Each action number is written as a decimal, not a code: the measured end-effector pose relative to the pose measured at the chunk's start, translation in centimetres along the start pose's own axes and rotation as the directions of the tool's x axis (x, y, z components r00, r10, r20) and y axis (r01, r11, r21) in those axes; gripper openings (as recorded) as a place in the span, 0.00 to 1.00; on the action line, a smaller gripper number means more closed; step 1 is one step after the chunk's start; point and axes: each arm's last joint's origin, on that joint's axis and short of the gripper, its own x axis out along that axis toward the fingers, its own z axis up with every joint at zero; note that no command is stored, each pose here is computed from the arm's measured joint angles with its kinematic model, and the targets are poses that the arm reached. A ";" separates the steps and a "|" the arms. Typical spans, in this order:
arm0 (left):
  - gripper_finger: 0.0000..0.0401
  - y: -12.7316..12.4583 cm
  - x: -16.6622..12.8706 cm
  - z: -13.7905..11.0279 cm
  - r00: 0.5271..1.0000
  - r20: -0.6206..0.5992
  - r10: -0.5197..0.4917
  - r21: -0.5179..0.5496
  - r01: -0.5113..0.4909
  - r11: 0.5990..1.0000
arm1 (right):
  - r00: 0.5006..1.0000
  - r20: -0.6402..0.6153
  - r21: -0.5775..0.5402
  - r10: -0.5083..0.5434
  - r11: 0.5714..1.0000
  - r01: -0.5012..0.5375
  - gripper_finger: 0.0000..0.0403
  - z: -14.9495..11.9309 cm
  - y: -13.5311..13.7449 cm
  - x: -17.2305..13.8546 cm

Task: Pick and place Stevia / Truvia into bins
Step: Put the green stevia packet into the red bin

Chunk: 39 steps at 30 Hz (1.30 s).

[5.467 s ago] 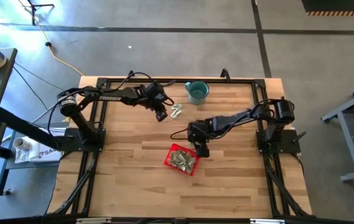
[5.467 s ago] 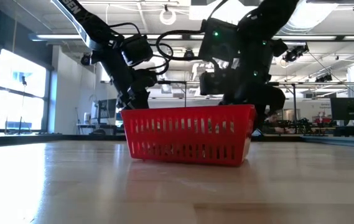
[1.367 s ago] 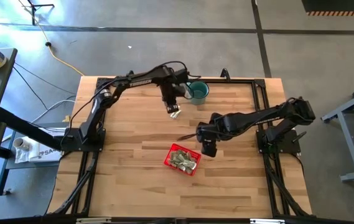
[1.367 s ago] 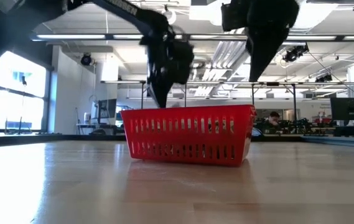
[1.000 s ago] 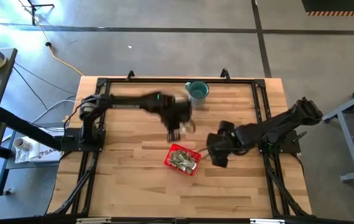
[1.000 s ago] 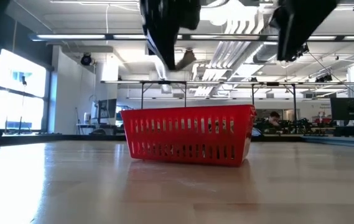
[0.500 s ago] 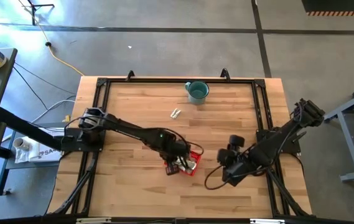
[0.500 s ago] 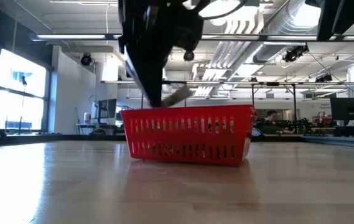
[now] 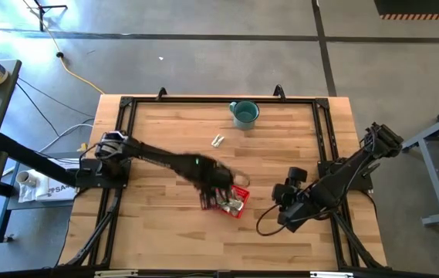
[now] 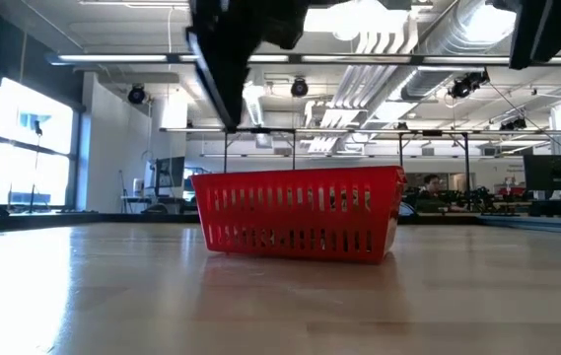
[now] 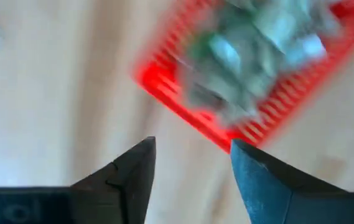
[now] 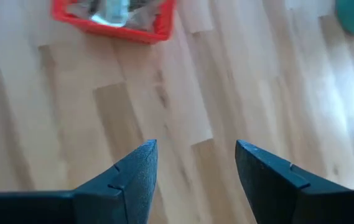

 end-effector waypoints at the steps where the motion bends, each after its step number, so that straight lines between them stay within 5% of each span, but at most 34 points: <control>1: 0.61 0.8 -0.8 0.5 0.999 0.030 0.033 0.010 -0.033 0.999 | 1.000 0.000 0.000 -0.014 1.000 0.014 0.51 0.1 -0.2 0.1; 4: 0.60 4.7 -1.9 2.0 0.997 0.054 0.056 0.001 -0.056 0.998 | 0.997 -0.023 0.015 -0.075 0.997 0.075 0.52 0.6 -1.3 0.6; 10: 0.56 16.1 -0.7 4.5 1.000 0.026 -0.005 -0.201 0.011 0.980 | 0.985 -0.103 0.087 -0.141 0.985 0.150 0.51 1.3 -3.3 2.4; 15: 0.60 21.2 0.2 5.4 0.996 0.090 0.003 -0.301 0.025 0.953 | 0.979 -0.146 0.158 -0.145 0.973 0.168 0.51 1.3 -4.0 3.9; 26: 0.77 22.4 6.1 7.3 0.997 0.079 -0.009 -0.317 0.033 0.948 | 0.984 -0.137 0.253 -0.112 0.957 0.144 0.51 2.3 -5.0 5.2; 39: 0.65 23.3 11.1 7.8 1.000 0.016 0.020 -0.341 -0.014 0.940 | 0.984 -0.134 0.283 -0.114 0.948 0.149 0.51 2.4 -5.1 5.3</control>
